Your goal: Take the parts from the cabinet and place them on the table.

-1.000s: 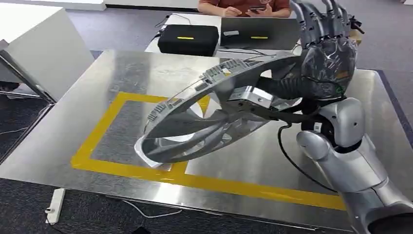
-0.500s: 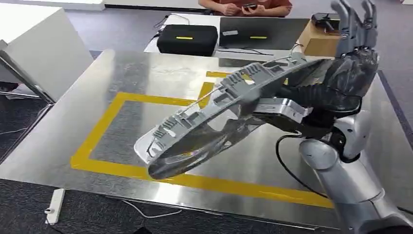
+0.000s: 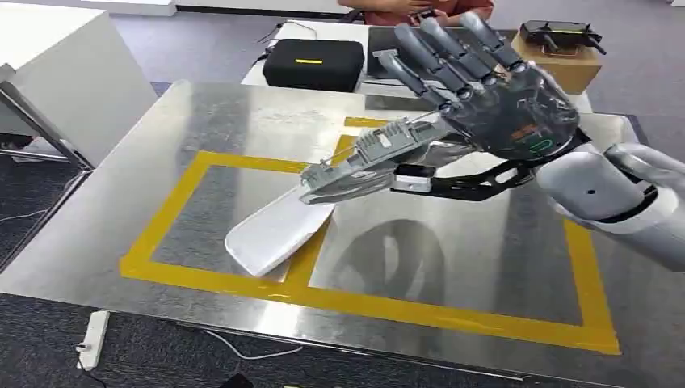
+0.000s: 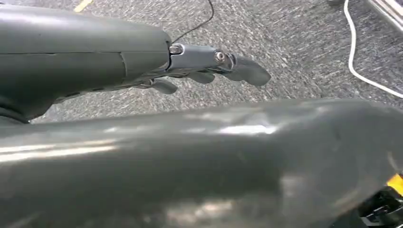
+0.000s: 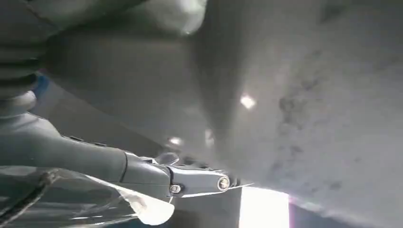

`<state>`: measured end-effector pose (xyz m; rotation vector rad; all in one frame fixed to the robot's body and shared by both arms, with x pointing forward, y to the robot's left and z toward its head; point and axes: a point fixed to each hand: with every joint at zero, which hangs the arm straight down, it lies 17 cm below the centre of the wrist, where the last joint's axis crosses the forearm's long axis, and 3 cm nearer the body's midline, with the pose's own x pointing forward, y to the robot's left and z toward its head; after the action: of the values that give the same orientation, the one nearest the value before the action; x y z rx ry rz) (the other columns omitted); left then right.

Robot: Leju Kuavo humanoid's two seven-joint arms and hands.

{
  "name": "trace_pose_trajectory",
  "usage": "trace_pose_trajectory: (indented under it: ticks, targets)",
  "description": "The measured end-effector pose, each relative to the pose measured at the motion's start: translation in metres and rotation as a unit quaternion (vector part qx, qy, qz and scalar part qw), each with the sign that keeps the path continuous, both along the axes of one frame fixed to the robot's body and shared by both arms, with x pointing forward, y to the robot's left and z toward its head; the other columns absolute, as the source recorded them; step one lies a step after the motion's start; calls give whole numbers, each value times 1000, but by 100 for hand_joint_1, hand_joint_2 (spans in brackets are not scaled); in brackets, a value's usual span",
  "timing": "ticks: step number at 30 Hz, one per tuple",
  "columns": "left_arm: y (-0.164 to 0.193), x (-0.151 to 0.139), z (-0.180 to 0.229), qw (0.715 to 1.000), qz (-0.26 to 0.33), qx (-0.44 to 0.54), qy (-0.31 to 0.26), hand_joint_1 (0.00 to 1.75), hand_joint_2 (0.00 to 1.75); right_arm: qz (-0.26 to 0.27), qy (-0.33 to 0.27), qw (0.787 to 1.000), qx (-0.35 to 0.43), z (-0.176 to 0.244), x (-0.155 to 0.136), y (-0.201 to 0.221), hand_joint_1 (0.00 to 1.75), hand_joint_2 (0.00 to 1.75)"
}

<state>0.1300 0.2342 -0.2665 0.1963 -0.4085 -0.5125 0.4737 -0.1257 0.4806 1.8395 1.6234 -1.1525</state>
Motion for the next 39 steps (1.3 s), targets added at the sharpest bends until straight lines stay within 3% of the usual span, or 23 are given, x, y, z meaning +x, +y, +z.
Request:
trace_pose_trajectory:
  ticks: [11, 15, 20, 28, 36, 39]
  targets:
    - [-2, 3, 1, 1000, -7, -1, -1, 0, 0, -20, 15, 999, -44, -22, 9, -14, 0, 0]
    - [-1, 2, 1, 1000, 5, -3, -1, 0, 0, -82, 108, 985, -107, -46, 42, -25, 0, 0]
    - [0, -1, 0, 1000, 15, -4, -1, 0, 0, -154, 189, 961, -134, -28, 73, -36, 0, 0]
    - [0, -3, 0, 1000, 17, -5, -1, 0, 0, -152, 181, 962, -138, -6, 72, -21, 0, 0]
    - [0, -3, 0, 1000, 17, -7, 0, 0, 0, -177, 175, 949, -194, 18, 69, -11, 0, 0]
    - [0, -2, 0, 1000, 18, -7, -1, 0, 0, -170, 172, 954, -178, 29, 65, -4, 0, 0]
